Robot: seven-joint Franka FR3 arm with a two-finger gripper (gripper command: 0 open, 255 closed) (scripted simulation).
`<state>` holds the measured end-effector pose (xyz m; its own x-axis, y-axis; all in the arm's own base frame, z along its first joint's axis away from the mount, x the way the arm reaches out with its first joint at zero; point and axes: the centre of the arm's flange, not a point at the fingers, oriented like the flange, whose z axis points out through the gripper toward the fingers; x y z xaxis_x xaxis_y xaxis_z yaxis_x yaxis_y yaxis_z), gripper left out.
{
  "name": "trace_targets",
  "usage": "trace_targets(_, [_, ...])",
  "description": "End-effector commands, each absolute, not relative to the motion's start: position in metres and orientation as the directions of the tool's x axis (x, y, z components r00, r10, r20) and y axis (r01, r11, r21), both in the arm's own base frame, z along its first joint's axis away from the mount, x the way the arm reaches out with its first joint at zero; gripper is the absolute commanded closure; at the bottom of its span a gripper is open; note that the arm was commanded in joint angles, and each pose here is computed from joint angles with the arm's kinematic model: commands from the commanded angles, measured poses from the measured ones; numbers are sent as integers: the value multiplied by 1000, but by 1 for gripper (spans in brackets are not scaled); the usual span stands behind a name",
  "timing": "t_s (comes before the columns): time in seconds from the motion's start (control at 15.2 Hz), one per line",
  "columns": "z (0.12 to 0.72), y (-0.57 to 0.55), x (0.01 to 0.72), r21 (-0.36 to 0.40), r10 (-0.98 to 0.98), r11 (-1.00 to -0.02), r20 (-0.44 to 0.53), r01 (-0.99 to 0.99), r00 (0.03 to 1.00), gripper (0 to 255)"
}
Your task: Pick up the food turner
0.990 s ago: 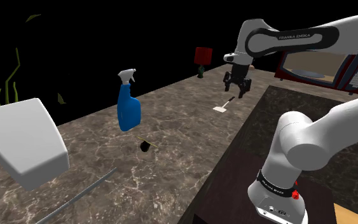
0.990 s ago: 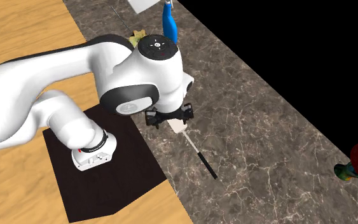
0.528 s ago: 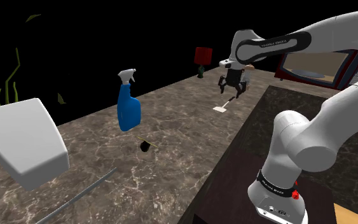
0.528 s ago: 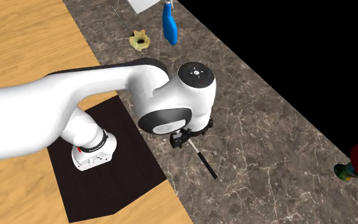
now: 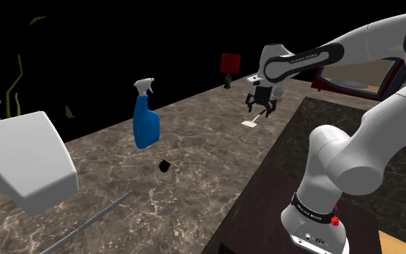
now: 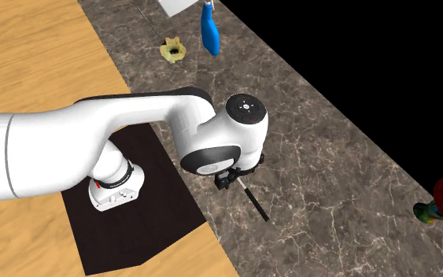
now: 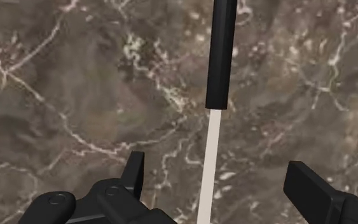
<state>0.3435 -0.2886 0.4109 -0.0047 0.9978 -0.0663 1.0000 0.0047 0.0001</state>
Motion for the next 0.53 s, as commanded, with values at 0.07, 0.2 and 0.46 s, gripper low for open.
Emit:
trace_targets(0.07, [406, -288, 344, 0, 998, 5, -66, 1000, -5, 255])
trace_targets(0.2, [406, -288, 344, 0, 998, 5, -66, 1000, -5, 255])
trace_targets(0.46, [406, -288, 344, 0, 998, 5, -66, 1000, -5, 255])
